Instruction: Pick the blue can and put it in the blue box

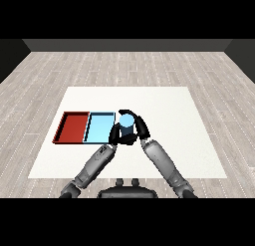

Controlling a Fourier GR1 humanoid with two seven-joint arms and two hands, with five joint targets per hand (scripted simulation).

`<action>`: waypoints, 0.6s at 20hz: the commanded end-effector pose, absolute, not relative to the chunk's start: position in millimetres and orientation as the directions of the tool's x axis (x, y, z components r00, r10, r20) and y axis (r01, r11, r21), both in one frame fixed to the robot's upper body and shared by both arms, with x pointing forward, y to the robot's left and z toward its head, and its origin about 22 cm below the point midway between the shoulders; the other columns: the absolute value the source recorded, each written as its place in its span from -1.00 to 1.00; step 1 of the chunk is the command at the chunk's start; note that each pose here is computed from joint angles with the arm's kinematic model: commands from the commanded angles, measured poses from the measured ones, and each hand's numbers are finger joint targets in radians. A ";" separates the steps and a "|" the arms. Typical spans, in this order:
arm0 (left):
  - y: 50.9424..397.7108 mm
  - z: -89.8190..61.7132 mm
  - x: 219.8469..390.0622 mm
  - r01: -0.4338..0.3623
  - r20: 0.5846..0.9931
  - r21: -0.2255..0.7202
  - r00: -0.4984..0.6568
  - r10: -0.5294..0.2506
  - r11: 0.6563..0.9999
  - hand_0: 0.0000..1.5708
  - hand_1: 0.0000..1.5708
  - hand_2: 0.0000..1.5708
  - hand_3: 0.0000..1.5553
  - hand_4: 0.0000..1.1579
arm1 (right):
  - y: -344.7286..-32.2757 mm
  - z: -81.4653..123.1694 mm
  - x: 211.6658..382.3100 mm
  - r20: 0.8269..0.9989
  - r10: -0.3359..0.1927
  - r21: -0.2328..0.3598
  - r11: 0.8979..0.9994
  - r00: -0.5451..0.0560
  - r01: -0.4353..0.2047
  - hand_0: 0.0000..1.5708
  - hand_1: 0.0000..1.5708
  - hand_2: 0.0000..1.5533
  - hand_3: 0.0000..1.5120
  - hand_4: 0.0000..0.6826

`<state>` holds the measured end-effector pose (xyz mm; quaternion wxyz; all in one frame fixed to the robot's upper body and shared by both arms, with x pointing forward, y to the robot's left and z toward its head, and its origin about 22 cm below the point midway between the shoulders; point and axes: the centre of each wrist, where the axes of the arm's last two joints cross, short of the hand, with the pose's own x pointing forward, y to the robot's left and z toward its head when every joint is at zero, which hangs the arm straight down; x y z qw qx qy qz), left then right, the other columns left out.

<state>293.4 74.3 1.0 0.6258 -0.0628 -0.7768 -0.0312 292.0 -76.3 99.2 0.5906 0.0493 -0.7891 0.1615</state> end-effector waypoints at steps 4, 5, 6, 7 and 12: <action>83.1 -3.1 294.0 0.099 0.976 -0.003 -0.216 0.024 0.995 1.00 1.00 1.00 0.92 0.96 | -75.4 97.8 285.0 0.941 0.122 -0.222 0.927 -0.316 -0.301 -1.00 -1.00 -1.00 -1.00 -1.00; 84.1 -9.7 292.2 0.102 0.974 -0.005 -0.224 0.028 0.995 1.00 1.00 1.00 0.92 0.96 | -90.0 99.0 292.7 0.947 0.089 -0.182 0.940 -0.310 -0.288 -1.00 -1.00 -1.00 -1.00 -1.00; 85.6 1.8 296.4 0.103 0.972 -0.012 -0.232 0.036 0.995 1.00 1.00 1.00 0.91 0.96 | -93.8 101.8 294.0 0.948 0.093 -0.177 0.949 -0.306 -0.261 -1.00 -1.00 -1.00 -1.00 -1.00; 81.1 3.4 285.2 0.105 0.972 0.031 -0.237 -0.005 0.994 1.00 1.00 1.00 0.91 0.96 | -94.9 103.3 304.1 0.947 0.093 -0.178 0.948 -0.306 -0.264 -1.00 -1.00 -1.00 -1.00 -1.00; 110.7 -6.4 303.0 0.038 0.976 0.052 -0.211 -0.043 0.998 1.00 1.00 1.00 0.91 0.95 | -149.7 107.0 300.2 0.954 0.019 -0.074 0.982 -0.299 -0.173 -1.00 -1.00 -1.00 -1.00 -1.00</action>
